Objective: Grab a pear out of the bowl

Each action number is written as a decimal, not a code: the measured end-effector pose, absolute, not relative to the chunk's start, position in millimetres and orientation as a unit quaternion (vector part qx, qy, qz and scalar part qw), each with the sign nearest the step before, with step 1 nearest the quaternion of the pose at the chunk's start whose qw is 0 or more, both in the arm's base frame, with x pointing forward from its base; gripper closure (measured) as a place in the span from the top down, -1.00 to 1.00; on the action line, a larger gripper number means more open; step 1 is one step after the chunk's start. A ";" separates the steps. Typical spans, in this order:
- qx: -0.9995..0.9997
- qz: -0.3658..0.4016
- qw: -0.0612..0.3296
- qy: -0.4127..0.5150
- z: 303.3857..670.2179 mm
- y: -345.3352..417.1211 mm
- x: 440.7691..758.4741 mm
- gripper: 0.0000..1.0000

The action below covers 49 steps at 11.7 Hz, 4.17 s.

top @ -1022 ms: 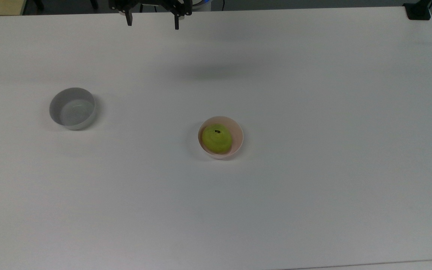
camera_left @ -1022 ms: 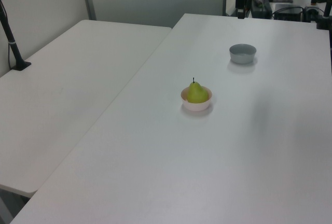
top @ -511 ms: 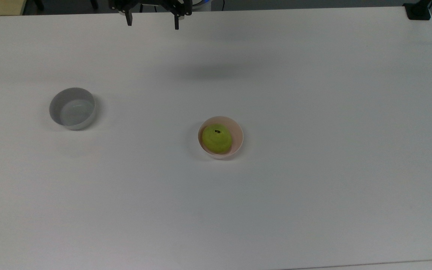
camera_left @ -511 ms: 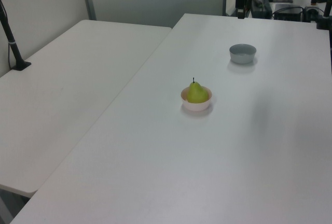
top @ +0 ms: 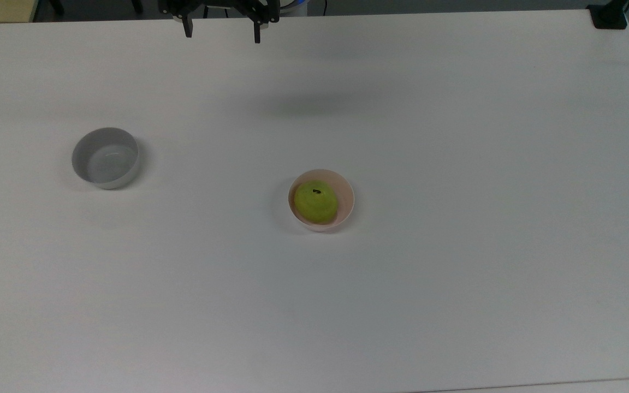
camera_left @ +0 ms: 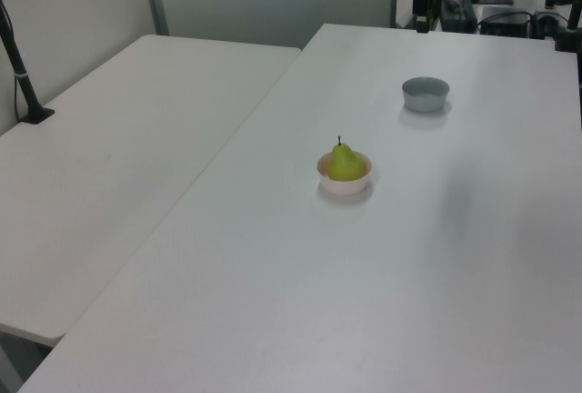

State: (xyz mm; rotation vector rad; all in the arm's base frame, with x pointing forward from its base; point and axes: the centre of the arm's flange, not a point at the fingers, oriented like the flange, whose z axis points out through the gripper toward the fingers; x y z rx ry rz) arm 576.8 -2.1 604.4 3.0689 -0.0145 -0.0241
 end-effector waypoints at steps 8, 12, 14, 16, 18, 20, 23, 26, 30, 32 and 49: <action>0.999 -0.016 0.034 0.003 594.6 6.5 580.1 1.00; 0.999 0.023 0.022 0.033 583.7 44.1 600.9 1.00; 0.997 0.061 0.017 0.048 577.3 63.8 616.0 1.00; 0.995 0.083 0.013 0.062 566.9 82.5 627.4 1.00; 0.993 0.092 0.011 0.071 560.1 95.1 632.7 1.00; 0.992 0.098 0.009 0.078 553.6 105.0 636.7 1.00; 0.994 0.077 0.009 0.081 515.1 108.8 647.6 1.00; 0.993 0.077 0.006 0.089 456.7 119.0 654.8 1.00; 0.994 0.053 0.010 0.098 405.1 125.4 660.3 1.00; 0.994 0.047 0.013 0.101 387.1 125.9 663.2 1.00; 0.990 0.060 0.035 0.122 341.2 128.6 675.0 0.47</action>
